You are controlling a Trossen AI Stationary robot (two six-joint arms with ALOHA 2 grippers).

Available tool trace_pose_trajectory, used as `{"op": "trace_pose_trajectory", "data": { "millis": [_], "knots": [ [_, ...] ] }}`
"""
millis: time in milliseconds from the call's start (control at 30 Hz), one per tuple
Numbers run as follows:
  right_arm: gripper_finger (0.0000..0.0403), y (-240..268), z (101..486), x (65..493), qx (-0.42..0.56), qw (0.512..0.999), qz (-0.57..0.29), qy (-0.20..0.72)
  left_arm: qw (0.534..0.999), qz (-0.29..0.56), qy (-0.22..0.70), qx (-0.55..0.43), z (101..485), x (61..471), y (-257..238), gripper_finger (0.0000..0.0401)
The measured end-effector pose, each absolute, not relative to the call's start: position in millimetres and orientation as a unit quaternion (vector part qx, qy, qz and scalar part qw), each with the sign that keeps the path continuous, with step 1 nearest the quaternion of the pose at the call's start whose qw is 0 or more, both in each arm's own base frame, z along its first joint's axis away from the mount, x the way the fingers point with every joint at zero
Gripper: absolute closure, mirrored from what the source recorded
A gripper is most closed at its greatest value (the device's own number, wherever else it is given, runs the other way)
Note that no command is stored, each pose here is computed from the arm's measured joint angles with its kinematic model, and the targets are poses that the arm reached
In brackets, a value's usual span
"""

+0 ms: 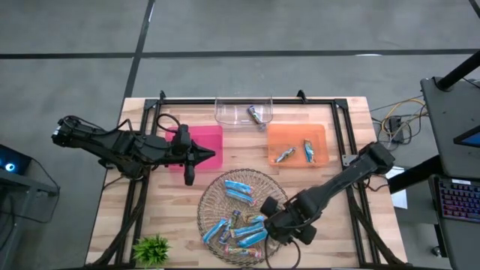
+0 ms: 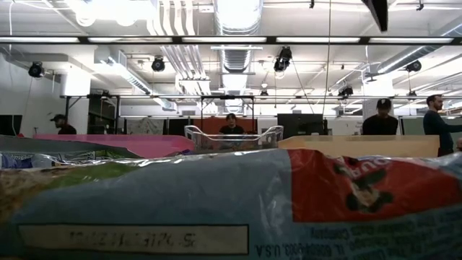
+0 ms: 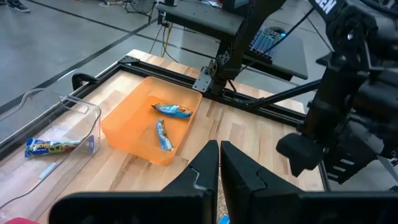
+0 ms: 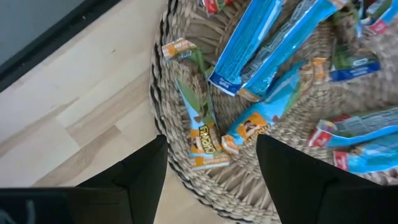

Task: Pick and place Granola Bars by type
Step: Put the yellow granola bar into the yellow bin

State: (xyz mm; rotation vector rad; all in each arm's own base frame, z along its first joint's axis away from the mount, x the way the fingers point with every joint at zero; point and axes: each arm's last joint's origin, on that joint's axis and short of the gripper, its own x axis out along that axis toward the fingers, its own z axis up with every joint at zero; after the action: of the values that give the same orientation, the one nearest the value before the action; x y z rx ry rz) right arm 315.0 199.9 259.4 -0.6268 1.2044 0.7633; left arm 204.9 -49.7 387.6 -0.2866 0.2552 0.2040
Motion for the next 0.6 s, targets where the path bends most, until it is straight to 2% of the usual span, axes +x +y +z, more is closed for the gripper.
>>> {"op": "trace_pose_trajectory", "data": {
  "millis": [600],
  "knots": [
    [0.0165, 207.6, 225.3, 326.0, -0.24, 0.712, 0.344, 0.563, 0.976, 0.101, 0.126, -0.142, 387.7, 204.8, -49.6, 0.0401]
  ]
}}
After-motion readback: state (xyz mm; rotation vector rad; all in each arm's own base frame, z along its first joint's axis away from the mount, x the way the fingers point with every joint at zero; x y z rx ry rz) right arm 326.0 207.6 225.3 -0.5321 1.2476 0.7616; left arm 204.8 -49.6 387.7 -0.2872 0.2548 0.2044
